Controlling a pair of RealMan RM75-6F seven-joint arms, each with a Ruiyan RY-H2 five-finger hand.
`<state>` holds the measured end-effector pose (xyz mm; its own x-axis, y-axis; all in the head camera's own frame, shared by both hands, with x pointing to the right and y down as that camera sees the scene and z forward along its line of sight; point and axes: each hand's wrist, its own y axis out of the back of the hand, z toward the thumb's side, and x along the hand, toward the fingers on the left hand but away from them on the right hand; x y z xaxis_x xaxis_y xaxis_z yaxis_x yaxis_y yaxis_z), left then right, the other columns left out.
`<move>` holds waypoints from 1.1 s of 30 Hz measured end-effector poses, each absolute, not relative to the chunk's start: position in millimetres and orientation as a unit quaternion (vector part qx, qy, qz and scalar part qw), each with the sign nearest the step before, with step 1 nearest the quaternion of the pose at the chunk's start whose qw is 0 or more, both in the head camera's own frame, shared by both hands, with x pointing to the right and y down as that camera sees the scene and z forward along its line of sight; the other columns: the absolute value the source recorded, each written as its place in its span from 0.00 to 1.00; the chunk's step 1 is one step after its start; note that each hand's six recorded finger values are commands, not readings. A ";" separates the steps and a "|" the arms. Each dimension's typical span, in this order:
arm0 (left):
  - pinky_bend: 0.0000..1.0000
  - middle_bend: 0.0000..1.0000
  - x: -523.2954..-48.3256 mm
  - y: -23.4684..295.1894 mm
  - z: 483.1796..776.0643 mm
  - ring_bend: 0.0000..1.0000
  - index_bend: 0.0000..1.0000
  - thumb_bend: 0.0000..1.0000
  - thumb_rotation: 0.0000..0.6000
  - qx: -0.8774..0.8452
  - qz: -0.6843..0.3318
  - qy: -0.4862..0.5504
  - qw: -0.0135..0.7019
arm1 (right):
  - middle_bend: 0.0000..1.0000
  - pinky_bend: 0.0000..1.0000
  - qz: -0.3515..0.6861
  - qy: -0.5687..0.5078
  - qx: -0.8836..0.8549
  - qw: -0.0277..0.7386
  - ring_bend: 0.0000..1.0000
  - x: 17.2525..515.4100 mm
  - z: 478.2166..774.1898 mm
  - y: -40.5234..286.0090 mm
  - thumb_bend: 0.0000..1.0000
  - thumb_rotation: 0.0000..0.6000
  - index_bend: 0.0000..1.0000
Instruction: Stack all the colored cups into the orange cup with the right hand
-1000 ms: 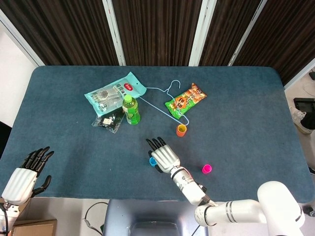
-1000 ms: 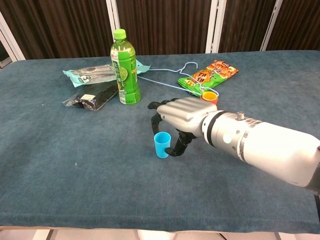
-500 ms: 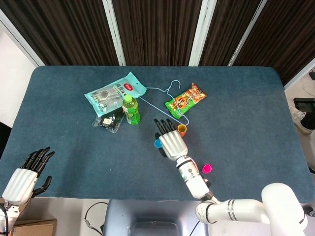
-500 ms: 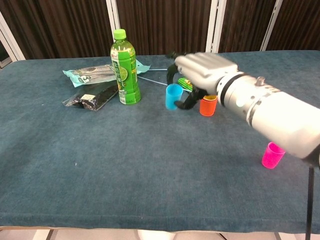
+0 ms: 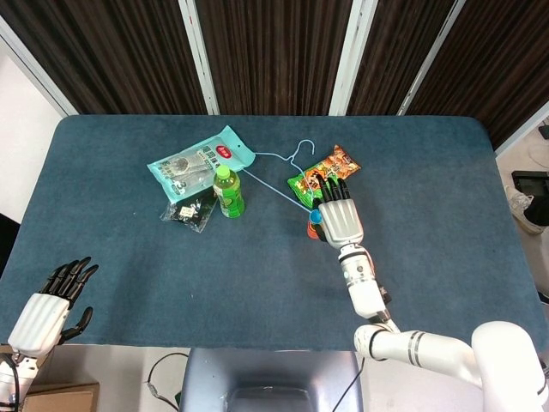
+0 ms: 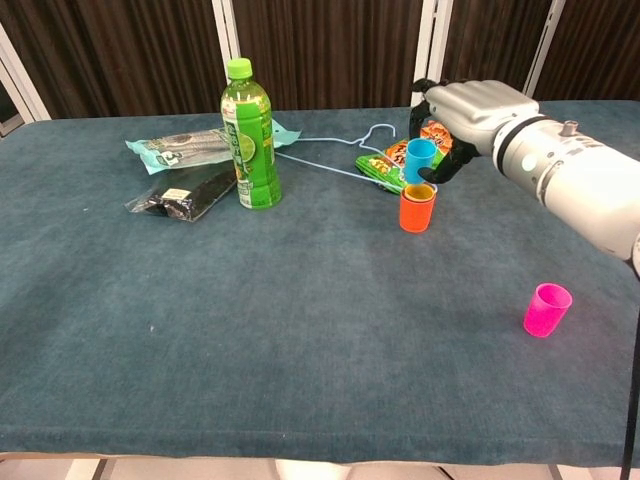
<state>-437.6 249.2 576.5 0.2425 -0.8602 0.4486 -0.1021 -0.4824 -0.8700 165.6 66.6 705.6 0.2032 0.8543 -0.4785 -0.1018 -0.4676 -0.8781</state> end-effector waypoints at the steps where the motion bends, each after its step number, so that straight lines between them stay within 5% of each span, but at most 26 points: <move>1: 0.11 0.00 -437.6 249.2 576.2 0.00 0.00 0.47 1.00 -0.695 -0.508 0.347 0.373 | 0.07 0.00 0.561 -0.289 -0.647 0.427 0.00 166.0 706.0 67.2 0.47 1.00 0.70; 13: 0.11 0.00 -437.5 249.1 575.1 0.00 0.00 0.47 1.00 -0.696 -0.505 0.348 0.374 | 0.07 0.00 0.583 -0.268 -0.634 0.431 0.00 174.6 717.4 73.5 0.47 1.00 0.68; 19: 0.11 0.00 -437.8 248.4 575.5 0.00 0.00 0.47 1.00 -0.696 -0.504 0.348 0.373 | 0.07 0.00 0.586 -0.259 -0.641 0.423 0.00 172.4 723.4 76.7 0.47 1.00 0.46; 21: 0.11 0.00 -437.9 248.6 575.3 0.00 0.00 0.47 1.00 -0.696 -0.504 0.348 0.373 | 0.04 0.00 0.580 -0.260 -0.646 0.423 0.00 171.4 722.7 77.5 0.47 1.00 0.34; 24: 0.11 0.00 -438.2 248.4 575.2 0.00 0.00 0.47 1.00 -0.696 -0.505 0.349 0.373 | 0.00 0.00 0.577 -0.255 -0.653 0.419 0.00 171.8 721.1 80.5 0.47 1.00 0.01; 33: 0.11 0.00 -438.2 249.1 572.8 0.00 0.00 0.47 1.00 -0.696 -0.502 0.351 0.375 | 0.00 0.00 0.527 -0.222 -0.711 0.409 0.00 177.8 680.6 119.8 0.37 1.00 0.01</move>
<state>-438.2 249.1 572.8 0.2485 -0.8653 0.4353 -0.1125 -0.4722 -0.8743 177.8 119.8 680.6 0.3465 0.7470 -0.5674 -0.1148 -0.5666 -0.8160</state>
